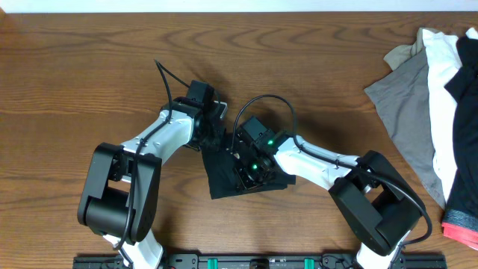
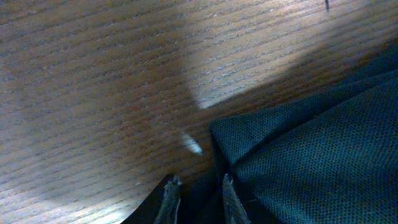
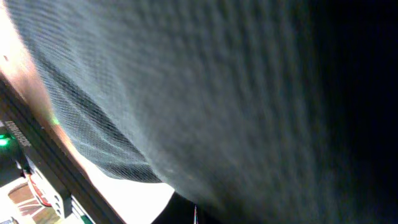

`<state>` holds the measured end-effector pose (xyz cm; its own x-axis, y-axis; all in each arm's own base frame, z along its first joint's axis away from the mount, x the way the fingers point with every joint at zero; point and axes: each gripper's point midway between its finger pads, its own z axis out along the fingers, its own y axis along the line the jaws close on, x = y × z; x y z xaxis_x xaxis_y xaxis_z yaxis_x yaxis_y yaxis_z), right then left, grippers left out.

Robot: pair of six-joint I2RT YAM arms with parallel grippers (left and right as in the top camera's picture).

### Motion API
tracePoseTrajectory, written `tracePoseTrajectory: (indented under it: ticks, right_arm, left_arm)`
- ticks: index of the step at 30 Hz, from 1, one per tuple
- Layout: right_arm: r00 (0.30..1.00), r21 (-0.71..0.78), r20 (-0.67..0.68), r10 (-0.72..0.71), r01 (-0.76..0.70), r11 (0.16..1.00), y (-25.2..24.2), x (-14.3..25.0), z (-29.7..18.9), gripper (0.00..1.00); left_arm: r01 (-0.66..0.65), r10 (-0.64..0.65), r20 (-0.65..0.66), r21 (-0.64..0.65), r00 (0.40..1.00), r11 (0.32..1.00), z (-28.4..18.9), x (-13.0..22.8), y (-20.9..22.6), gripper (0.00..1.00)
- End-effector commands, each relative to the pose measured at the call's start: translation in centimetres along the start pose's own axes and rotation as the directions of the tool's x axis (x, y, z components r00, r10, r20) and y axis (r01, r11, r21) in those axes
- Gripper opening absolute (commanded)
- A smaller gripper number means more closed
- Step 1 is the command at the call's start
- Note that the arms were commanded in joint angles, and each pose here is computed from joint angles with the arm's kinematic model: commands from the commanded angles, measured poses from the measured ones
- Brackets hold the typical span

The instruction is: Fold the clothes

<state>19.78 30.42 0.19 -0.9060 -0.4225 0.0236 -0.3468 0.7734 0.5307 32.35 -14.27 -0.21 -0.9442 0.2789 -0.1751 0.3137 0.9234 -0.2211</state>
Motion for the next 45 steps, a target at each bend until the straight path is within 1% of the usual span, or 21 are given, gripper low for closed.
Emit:
tracePoseTrajectory:
  ticks: [1, 2, 3, 5, 7, 8, 11, 13, 15, 20, 23, 26, 28, 29, 31, 32, 33, 36, 38, 41, 45]
  right_arm:
    - [0.998, 0.151, 0.026, 0.049, -0.052, 0.987, -4.0, -0.3, -0.1, 0.02]
    - [0.998, 0.162, 0.031, 0.058, -0.062, 0.985, -4.4, -0.4, -0.3, 0.02]
    - [0.997, 0.173, 0.038, 0.069, -0.074, 0.982, -4.9, -0.6, -0.5, 0.03]
    - [0.997, 0.179, 0.046, 0.065, -0.073, 0.981, -5.6, -0.9, -0.9, 0.03]
    - [0.996, 0.179, 0.053, 0.065, -0.073, 0.981, -6.2, -1.1, -1.3, 0.04]
    - [0.996, 0.179, 0.057, 0.066, -0.075, 0.981, -6.5, -1.3, -1.5, 0.05]
    - [0.996, 0.182, 0.059, 0.071, -0.081, 0.98, -7.5, -1.4, -2.1, 0.06]
    - [0.996, 0.19, 0.06, 0.071, -0.081, 0.978, -8.3, -1.5, -2.5, 0.08]
    - [0.994, 0.228, 0.064, 0.092, -0.104, 0.968, -9.5, -1.4, -3.0, 0.08]
    - [0.989, 0.315, 0.047, 0.137, -0.145, 0.938, -12.1, -0.4, -4.4, 0.08]
    - [0.986, 0.337, 0.074, 0.149, -0.165, 0.927, -12.6, -0.6, -5.9, 0.08]
    - [0.982, 0.347, 0.137, 0.133, -0.173, 0.922, -12.5, -1.4, -7.9, 0.09]
    - [0.974, 0.354, 0.198, 0.11, -0.176, 0.919, -12.2, -2.0, -9.8, 0.09]
    - [0.968, 0.356, 0.233, 0.095, -0.176, 0.918, -11.9, -2.4, -10.9, 0.09]
    - [0.955, 0.35, 0.29, 0.063, -0.167, 0.922, -11.2, -3.0, -12.6, 0.1]
    - [0.947, 0.346, 0.318, 0.037, -0.152, 0.926, -10.6, -3.4, -13.4, 0.1]
    - [0.941, 0.344, 0.338, 0.017, -0.14, 0.928, -10.2, -3.6, -14.0, 0.09]
    - [0.932, 0.323, 0.362, -0.035, -0.09, 0.942, -8.8, -4.1, -14.7, 0.09]
    - [0.932, 0.315, 0.36, -0.043, -0.078, 0.946, -8.4, -4.2, -14.5, 0.09]
    - [0.937, 0.281, 0.346, -0.045, -0.058, 0.958, -7.9, -4.5, -13.5, 0.08]
    - [0.941, 0.187, 0.332, -0.063, 0.0, 0.982, -6.5, -5.4, -11.8, 0.07]
  left_arm:
    - [0.062, -0.07, -0.11, -0.073, 0.991, 0.995, 2.1, 2.9, 2.0, 0.26]
    - [0.075, -0.084, -0.122, -0.075, 0.989, 0.994, 2.0, 3.2, 2.0, 0.26]
    - [0.091, -0.101, -0.136, -0.078, 0.986, 0.993, 2.0, 3.6, 1.9, 0.22]
    - [0.121, -0.133, -0.161, -0.086, 0.978, 0.989, 1.9, 4.3, 1.9, 0.2]
    - [0.138, -0.153, -0.179, -0.093, 0.972, 0.986, 1.8, 4.8, 2.0, 0.19]
    - [0.15, -0.166, -0.186, -0.097, 0.968, 0.984, 1.7, 5.0, 2.0, 0.15]
    - [0.212, -0.24, -0.196, -0.155, 0.951, 0.965, 1.5, 5.6, 2.6, 0.11]
    - [0.242, -0.274, -0.209, -0.165, 0.939, 0.956, 1.4, 6.1, 2.6, 0.09]
    - [0.272, -0.308, -0.223, -0.177, 0.925, 0.946, 1.3, 6.6, 2.6, 0.07]
    - [0.289, -0.327, -0.23, -0.183, 0.917, 0.94, 0.6, 7.0, 2.4, 0.06]
    - [0.287, -0.317, -0.189, -0.17, 0.929, 0.943, -0.9, 6.3, 2.1, 0.07]
    - [0.282, -0.3, -0.113, -0.146, 0.947, 0.948, -3.3, 5.1, 1.5, 0.09]
    - [0.275, -0.281, -0.034, -0.123, 0.959, 0.953, -5.5, 3.9, 1.0, 0.11]
    - [0.271, -0.272, 0.006, -0.111, 0.962, 0.956, -6.5, 3.4, 0.8, 0.15]
    - [0.261, -0.253, 0.089, -0.087, 0.963, 0.961, -8.5, 2.3, 0.3, 0.5]
    - [0.255, -0.245, 0.127, -0.077, 0.961, 0.964, -9.3, 1.8, 0.1, 0.59]
    - [0.248, -0.235, 0.171, -0.065, 0.957, 0.966, -10.1, 1.1, -0.1, 0.63]
    - [0.231, -0.213, 0.249, -0.045, 0.945, 0.972, -11.2, -0.5, -0.4, 0.63]
    - [0.226, -0.207, 0.271, -0.039, 0.94, 0.973, -11.1, -1.2, -0.4, 0.61]
    - [0.212, -0.196, 0.261, -0.032, 0.945, 0.977, -9.9, -1.8, -0.3, 0.54]
    - [0.144, -0.148, 0.211, 0.035, 0.966, 0.989, -7.2, -2.4, -1.3, 0.47]
